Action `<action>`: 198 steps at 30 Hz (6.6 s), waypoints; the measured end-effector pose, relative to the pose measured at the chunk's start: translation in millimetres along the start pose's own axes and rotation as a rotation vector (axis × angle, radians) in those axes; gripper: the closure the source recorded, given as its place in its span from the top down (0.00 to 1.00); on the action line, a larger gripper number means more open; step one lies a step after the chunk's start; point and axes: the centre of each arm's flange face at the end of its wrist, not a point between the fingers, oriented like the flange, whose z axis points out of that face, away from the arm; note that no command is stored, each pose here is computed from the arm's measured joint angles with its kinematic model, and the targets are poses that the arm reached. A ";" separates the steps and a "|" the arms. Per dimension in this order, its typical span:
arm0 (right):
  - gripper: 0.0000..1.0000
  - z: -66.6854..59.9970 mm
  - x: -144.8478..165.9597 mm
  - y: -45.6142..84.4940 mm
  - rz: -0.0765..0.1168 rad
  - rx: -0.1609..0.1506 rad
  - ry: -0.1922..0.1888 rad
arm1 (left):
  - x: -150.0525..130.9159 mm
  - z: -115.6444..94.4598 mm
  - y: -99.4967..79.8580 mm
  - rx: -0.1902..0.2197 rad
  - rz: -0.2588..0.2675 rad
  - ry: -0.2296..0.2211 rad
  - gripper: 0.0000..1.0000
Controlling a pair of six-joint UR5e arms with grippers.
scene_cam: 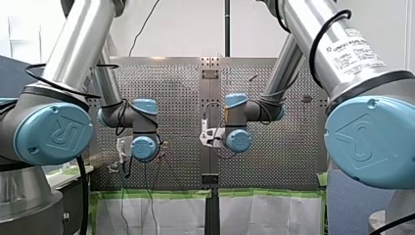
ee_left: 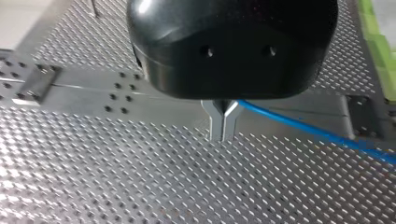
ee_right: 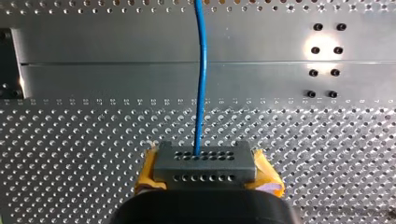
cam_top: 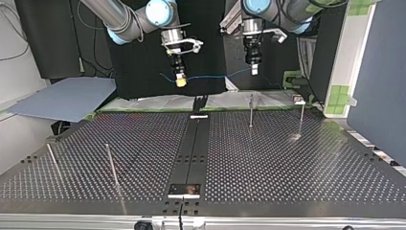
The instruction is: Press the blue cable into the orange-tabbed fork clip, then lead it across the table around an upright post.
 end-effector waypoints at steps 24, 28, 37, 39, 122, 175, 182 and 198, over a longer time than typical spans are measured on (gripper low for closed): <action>0.00 53.2 -57.6 -3.6 0.015 0.031 -0.056 | 33.4 51.3 41.6 -0.005 0.047 0.086 0.00; 0.00 69.6 -51.0 1.1 0.017 0.032 -0.042 | 44.9 60.0 38.5 0.014 0.049 0.105 0.00; 0.00 91.4 -46.7 18.1 0.023 0.030 -0.024 | 56.6 84.1 30.5 0.033 0.055 0.147 0.00; 0.00 93.8 -53.6 19.6 0.022 0.031 -0.032 | 55.5 89.6 29.1 0.033 0.056 0.151 0.00; 0.00 132.2 -137.0 2.1 0.009 0.096 -0.093 | 79.5 190.0 66.5 0.019 -0.072 0.206 0.00; 0.00 155.2 -129.3 48.3 0.017 0.025 -0.107 | 84.1 188.2 93.8 -0.018 0.033 0.379 1.00; 0.00 155.3 -129.2 48.3 0.019 0.025 -0.106 | 95.7 159.3 94.3 0.022 0.027 0.459 1.00; 0.00 154.4 -129.6 46.4 0.019 0.031 -0.110 | 67.0 117.6 82.9 0.116 -0.018 0.428 1.00</action>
